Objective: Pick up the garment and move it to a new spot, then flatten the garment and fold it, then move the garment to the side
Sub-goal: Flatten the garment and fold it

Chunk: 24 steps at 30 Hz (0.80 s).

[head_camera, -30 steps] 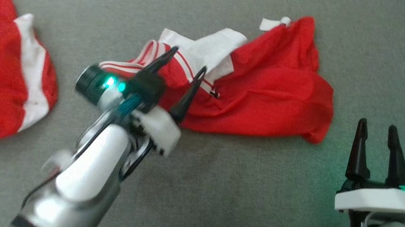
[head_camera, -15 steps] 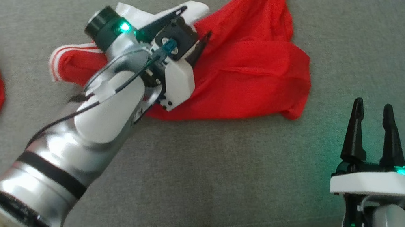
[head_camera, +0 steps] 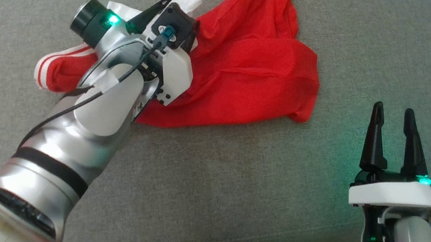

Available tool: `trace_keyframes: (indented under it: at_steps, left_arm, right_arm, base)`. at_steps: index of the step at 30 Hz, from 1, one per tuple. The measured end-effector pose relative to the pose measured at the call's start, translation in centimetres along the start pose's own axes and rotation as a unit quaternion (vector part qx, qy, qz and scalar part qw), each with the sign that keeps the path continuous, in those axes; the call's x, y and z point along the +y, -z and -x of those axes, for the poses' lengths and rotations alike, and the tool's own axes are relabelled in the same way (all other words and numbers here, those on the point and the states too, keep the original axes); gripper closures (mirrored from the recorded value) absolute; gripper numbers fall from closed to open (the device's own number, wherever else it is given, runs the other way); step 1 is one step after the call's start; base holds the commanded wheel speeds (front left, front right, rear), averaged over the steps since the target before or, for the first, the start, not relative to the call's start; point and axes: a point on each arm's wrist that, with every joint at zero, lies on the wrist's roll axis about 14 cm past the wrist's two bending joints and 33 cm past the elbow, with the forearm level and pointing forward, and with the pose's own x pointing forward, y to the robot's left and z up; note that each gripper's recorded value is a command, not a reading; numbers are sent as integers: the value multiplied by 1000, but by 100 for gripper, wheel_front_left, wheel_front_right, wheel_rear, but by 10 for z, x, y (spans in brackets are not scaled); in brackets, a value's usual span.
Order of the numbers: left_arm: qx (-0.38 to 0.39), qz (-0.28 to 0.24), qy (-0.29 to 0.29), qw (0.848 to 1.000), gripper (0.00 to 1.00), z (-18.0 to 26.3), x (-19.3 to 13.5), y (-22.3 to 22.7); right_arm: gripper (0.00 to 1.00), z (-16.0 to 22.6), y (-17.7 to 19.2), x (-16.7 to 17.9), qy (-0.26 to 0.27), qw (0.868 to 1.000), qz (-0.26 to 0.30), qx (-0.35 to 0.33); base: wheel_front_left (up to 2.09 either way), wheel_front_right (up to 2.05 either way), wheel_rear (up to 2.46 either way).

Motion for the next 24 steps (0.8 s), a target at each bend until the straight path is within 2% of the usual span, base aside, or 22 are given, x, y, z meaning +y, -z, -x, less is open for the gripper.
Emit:
trace_keyframes:
  at_steps: [2, 8, 14, 19, 24]
  left_arm:
    - [-8, 7, -2, 1000, 100, 1, 1, -3]
    - [-39, 25, -18, 999, 100, 8, 10, -15]
    - [-94, 26, -58, 994, 100, 18, 32, -44]
    - [-147, 27, -83, 985, 100, 38, 48, -74]
    - [-160, 23, -88, 983, 100, 73, 46, -69]
  right_arm:
    - [0, 0, -1, 1, -1, 1000, -1, -1]
    - [0, -2, -2, 7, -10, 1000, -2, -4]
    - [0, -4, -6, 14, -21, 1000, 2, -10]
    - [0, -7, -8, 24, -33, 999, -1, -14]
    - [0, -9, -13, 40, -54, 998, -4, -21]
  base:
    - [0, 0, 0]
    - [0, 0, 0]
    - [0, 0, 0]
    - [0, 0, 0]
    - [0, 0, 0]
